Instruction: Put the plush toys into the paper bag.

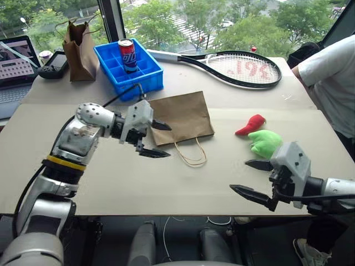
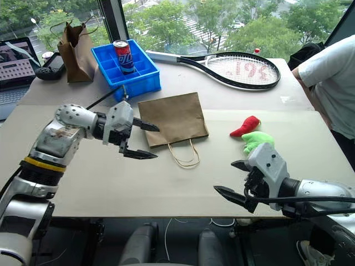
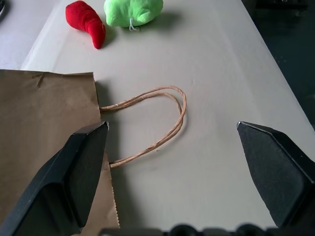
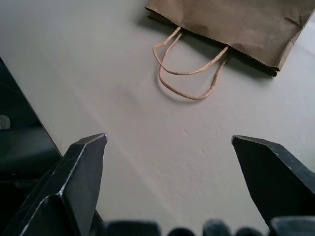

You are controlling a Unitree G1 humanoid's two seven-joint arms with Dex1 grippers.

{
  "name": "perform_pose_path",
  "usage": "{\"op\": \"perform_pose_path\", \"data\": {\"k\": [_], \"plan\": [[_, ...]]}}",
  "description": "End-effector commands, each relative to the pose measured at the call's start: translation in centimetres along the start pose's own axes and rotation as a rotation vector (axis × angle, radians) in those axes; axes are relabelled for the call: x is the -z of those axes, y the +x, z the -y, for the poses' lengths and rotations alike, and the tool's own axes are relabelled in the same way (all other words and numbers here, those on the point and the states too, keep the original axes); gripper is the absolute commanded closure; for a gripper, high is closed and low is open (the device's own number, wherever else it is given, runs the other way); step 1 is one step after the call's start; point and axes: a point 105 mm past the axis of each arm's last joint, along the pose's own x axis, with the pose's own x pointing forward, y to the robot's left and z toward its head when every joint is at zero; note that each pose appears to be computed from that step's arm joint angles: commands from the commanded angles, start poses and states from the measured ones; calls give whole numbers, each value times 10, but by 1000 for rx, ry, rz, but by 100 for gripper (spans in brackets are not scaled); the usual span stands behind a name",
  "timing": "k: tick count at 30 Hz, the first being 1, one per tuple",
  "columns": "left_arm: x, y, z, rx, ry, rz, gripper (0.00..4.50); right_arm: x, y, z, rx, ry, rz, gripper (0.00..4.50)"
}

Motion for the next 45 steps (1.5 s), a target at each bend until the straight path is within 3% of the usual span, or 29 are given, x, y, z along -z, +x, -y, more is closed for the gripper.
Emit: {"op": "perform_pose_path", "data": {"k": [1, 9, 13, 22, 24, 28, 34, 42, 45], "plan": [[2, 23, -12, 31, 152, -63, 1, -5, 10, -1, 77, -1, 31, 0], [18, 57, -19, 78, 227, -122, 1, -7, 17, -2, 173, 40, 69, 0], [18, 64, -25, 63, 210, -114, 108, -2, 13, 2, 214, 49, 61, 0], [3, 53, -30, 30, 120, 11, 437, 7, 7, 7, 253, 74, 41, 0], [-9, 46, -36, 0, 52, 79, 445, 11, 3, 14, 293, 83, 36, 0], [-32, 31, -51, -103, -86, 199, 445, 19, -15, 66, 548, 164, 70, 0], [-60, 16, -55, -163, -182, 273, 445, 29, -26, 115, 728, 286, 127, 0], [-81, 7, -62, -246, -182, 305, 445, 64, 10, 149, 729, 369, 55, 0], [-88, 1, -68, -287, -180, 322, 450, 81, 26, 148, 693, 407, 29, 71]]}}
